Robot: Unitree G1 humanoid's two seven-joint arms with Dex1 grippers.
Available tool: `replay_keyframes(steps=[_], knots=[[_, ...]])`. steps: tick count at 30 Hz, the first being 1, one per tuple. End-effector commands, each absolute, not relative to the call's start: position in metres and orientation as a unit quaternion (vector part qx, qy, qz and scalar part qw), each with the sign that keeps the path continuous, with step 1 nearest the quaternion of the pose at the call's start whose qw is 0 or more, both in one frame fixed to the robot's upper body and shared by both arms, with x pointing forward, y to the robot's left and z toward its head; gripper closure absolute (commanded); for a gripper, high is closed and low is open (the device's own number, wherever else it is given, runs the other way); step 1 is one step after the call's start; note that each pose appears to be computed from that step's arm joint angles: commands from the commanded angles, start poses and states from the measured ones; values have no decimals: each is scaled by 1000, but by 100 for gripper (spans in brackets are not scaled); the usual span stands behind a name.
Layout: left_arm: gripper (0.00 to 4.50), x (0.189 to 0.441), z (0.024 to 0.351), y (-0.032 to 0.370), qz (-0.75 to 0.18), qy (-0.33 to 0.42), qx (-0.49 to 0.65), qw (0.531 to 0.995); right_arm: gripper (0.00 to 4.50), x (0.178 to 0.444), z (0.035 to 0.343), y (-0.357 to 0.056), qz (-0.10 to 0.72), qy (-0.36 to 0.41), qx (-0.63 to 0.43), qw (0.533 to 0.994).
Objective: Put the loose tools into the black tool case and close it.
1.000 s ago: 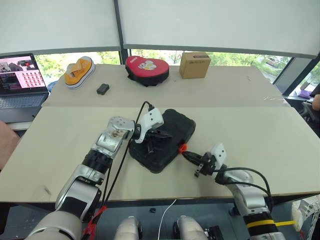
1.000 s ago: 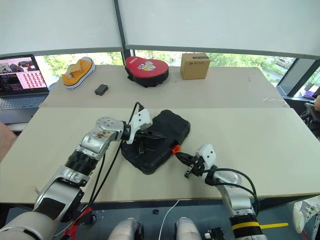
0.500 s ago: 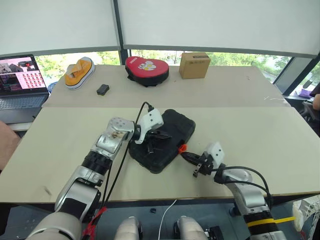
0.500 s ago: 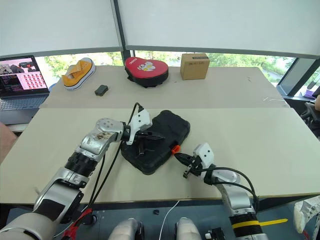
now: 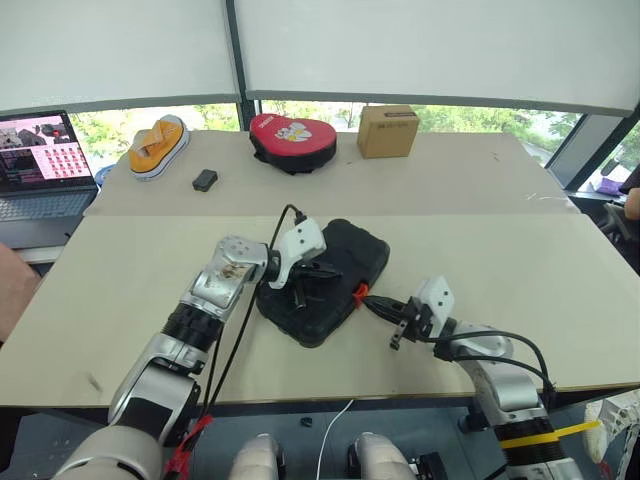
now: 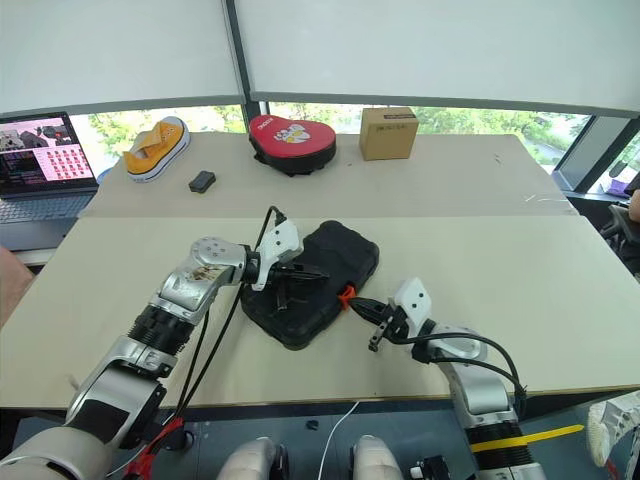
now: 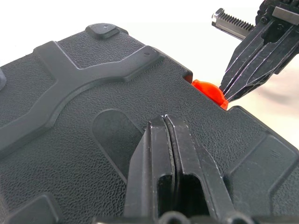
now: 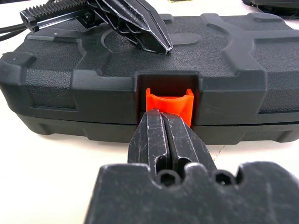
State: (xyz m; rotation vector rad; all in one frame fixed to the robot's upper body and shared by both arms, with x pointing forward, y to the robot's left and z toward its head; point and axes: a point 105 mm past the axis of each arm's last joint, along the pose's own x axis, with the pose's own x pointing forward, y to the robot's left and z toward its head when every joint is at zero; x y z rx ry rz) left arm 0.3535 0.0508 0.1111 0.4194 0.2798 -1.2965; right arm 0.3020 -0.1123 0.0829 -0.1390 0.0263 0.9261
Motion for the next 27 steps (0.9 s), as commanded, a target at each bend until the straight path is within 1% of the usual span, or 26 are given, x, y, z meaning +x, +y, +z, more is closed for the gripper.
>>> replay_keyframes(steps=[1,2,4,8,11,12,13,15,17,18,19,20,21,22,23,24,26,27], knots=[[444,332,31,75,-575,288,189,742,450,311,98,-100,450,-19,-83,889],[444,333,31,76,-574,286,190,743,450,310,98,-99,454,-18,-86,887],[444,335,40,78,-576,258,185,754,450,307,103,-99,457,-25,-81,885],[444,338,75,87,-581,159,155,783,450,294,108,-118,462,-30,-87,882],[371,333,102,102,-584,92,141,794,450,285,108,-136,461,-17,-86,883],[337,330,113,109,-584,66,134,798,450,282,109,-142,461,-14,-90,883],[291,325,123,115,-586,45,129,799,450,278,110,-147,463,-10,-93,881],[226,318,140,132,-576,16,119,809,450,270,112,-158,468,-4,-106,877],[152,308,147,156,-559,13,127,820,450,262,114,-173,470,2,-125,874],[110,303,148,171,-545,20,131,828,393,257,115,-181,473,12,-127,872],[86,297,148,190,-518,23,139,844,384,254,116,-190,473,14,-149,869],[43,290,147,208,-495,33,144,856,339,251,117,-200,470,20,-162,867],[13,282,144,225,-469,42,154,869,311,249,119,-209,465,17,-181,867],[0,276,142,235,-453,47,161,876,272,249,120,-215,461,14,-195,866],[0,270,141,241,-444,48,163,880,248,249,122,-219,457,10,-203,866],[0,263,137,248,-433,63,159,885,204,249,123,-224,454,9,-213,865],[0,247,125,266,-395,89,170,899,128,251,125,-234,451,4,-247,858],[0,240,120,272,-379,98,182,902,103,252,126,-239,450,0,-263,854]])
